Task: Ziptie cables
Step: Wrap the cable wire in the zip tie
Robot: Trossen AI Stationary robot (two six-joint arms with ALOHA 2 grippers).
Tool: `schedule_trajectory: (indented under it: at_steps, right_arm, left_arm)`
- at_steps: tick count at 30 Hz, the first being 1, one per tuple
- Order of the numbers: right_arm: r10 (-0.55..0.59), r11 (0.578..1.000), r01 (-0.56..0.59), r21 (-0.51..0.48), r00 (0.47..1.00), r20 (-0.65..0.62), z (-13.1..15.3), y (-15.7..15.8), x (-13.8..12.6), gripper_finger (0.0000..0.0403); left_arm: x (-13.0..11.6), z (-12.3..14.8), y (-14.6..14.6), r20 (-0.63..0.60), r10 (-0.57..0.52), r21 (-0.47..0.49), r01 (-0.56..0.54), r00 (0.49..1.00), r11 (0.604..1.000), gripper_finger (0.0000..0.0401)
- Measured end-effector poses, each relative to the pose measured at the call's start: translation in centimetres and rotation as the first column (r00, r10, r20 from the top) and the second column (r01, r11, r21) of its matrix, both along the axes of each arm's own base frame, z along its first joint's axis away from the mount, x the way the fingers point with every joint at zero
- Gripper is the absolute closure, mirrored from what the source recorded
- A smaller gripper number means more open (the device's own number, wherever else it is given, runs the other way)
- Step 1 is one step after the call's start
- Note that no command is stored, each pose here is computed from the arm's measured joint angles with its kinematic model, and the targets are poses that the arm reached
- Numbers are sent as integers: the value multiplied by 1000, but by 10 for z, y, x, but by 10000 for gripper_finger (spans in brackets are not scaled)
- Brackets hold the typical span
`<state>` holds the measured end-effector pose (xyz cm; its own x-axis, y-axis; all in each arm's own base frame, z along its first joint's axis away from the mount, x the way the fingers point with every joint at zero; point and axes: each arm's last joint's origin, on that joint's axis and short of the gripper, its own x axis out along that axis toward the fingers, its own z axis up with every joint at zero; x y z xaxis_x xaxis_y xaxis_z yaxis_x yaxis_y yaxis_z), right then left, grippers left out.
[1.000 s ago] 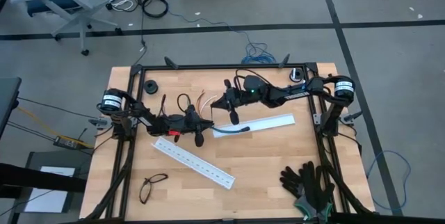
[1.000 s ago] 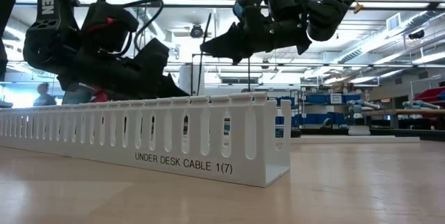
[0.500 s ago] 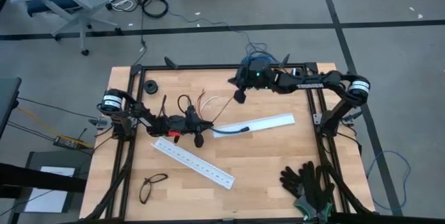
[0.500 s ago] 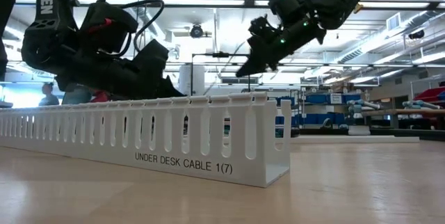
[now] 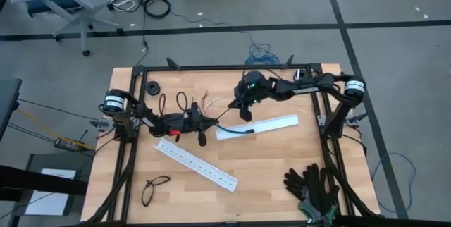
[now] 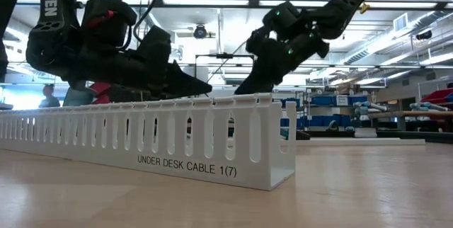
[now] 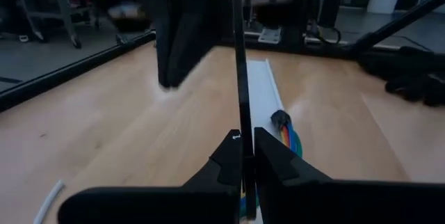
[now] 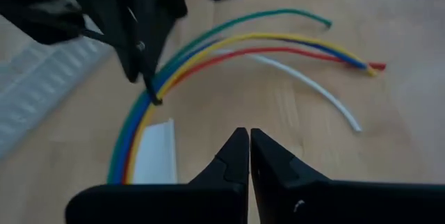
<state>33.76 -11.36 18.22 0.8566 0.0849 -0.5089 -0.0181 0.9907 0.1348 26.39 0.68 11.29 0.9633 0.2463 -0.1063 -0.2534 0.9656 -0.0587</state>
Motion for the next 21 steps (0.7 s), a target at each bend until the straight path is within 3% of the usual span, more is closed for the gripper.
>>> schedule_trajectory:
  at_steps: [6,13,21]
  right_arm:
    - [90,995,-93,46,994,54,-23,19,21,384]
    - [150,988,-155,11,972,181,-9,29,28,355]
    - [179,983,-180,-14,954,239,-6,33,31,333]
  left_arm:
    - [1,4,0,40,-6,-2,6,999,1000,401]
    - [0,3,0,39,0,-19,0,999,1000,400]
    - [1,3,0,31,2,-28,-1,1000,1000,400]
